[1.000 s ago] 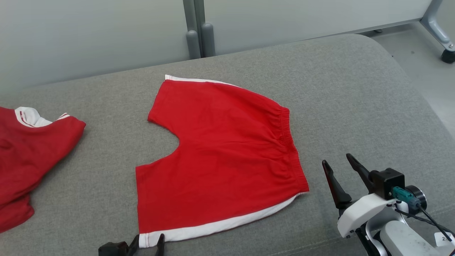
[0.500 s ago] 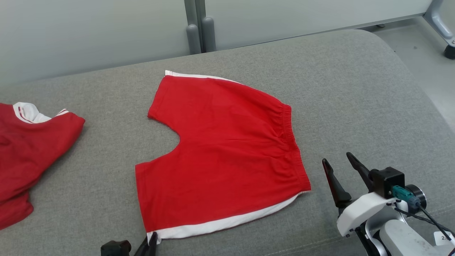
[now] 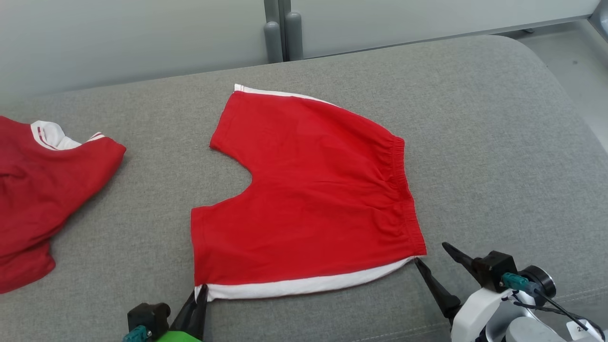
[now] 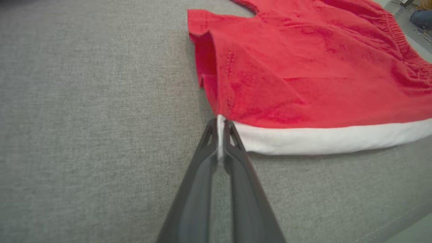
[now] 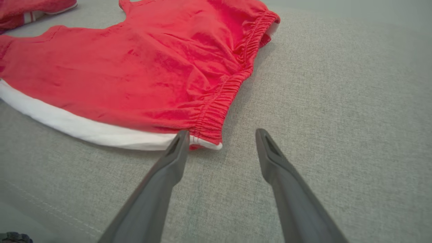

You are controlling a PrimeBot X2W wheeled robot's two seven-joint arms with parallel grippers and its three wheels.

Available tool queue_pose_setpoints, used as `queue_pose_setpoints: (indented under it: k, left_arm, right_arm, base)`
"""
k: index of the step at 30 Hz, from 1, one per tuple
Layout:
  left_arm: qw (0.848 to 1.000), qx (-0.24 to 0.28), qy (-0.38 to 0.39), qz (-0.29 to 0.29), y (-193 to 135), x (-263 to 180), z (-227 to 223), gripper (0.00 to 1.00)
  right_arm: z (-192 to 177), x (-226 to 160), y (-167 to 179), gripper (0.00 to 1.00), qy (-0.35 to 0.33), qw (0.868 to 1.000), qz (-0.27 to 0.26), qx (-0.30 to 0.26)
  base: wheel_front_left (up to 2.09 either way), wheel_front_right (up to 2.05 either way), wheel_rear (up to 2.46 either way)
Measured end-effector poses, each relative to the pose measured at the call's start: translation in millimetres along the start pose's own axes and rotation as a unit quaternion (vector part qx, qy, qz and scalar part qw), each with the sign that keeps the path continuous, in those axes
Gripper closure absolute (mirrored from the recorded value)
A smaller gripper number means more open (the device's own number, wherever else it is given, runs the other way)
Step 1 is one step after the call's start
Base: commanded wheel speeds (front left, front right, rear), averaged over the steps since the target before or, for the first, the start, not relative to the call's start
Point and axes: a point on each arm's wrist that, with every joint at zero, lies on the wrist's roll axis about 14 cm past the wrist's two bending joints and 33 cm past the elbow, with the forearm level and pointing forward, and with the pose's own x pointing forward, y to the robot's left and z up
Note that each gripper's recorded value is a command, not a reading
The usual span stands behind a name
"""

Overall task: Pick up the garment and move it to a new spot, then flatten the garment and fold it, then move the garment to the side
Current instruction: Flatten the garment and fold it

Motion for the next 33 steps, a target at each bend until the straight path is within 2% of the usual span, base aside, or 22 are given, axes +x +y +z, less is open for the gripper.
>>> queue_pose_setpoints:
  k: [9, 15, 19, 21, 24, 30, 31, 32, 33]
  left_arm:
    - [1.0, 0.009, -0.014, 0.003, 2.1, -1.5, 7.7, 1.0]
    - [1.0, 0.009, -0.018, 0.007, 4.1, -4.5, 8.8, 1.0]
    - [1.0, 0.008, -0.021, 0.01, 5.6, -6.5, 10.0, 1.0]
    - [1.0, 0.008, -0.022, 0.012, 6.2, -6.9, 10.5, 1.0]
    - [1.0, 0.007, -0.026, 0.013, 6.9, -7.4, 11.9, 1.0]
    - [0.999, 0.007, -0.029, 0.015, 8.3, -8.4, 13.7, 1.0]
    - [0.999, 0.007, -0.03, 0.015, 8.4, -8.4, 14.1, 1.0]
    - [0.999, 0.007, -0.031, 0.015, 8.4, -8.4, 14.5, 1.0]
    - [0.999, 0.007, -0.031, 0.015, 8.2, -8.4, 14.8, 1.0]
  right_arm:
    - [-23.6, 2.8, 22.8, 0.0, 0.044, 0.997, 0.057, -0.036]
    - [-18.1, 14.8, 21.5, 0.0, 0.043, 0.992, 0.074, -0.087]
    - [-22.0, 16.8, 26.3, 0.0, 0.051, 0.991, 0.087, -0.093]
    - [-23.7, 16.8, 28.3, 0.44, 0.053, 0.99, 0.09, -0.093]
    - [-27.1, 16.9, 32.3, 0.63, 0.059, 0.99, 0.096, -0.09]
    - [-20.9, 22.6, 35.9, 0.78, 0.051, 0.989, 0.101, -0.092]
    - [-19.5, 23.2, 36.6, 0.86, 0.048, 0.989, 0.102, -0.092]
    - [-18.7, 23.5, 37.3, 1.0, 0.045, 0.989, 0.103, -0.093]
    - [-18.8, 23.5, 37.8, 1.0, 0.045, 0.989, 0.103, -0.092]
  base:
    - [0.0, 0.0, 0.0]
    - [0.0, 0.0, 0.0]
    - [0.0, 0.0, 0.0]
    - [0.0, 0.0, 0.0]
    - [0.0, 0.0, 0.0]
    - [0.0, 0.0, 0.0]
    - [0.0, 0.0, 0.0]
    - [0.0, 0.0, 0.0]
    - [0.0, 0.0, 0.0]
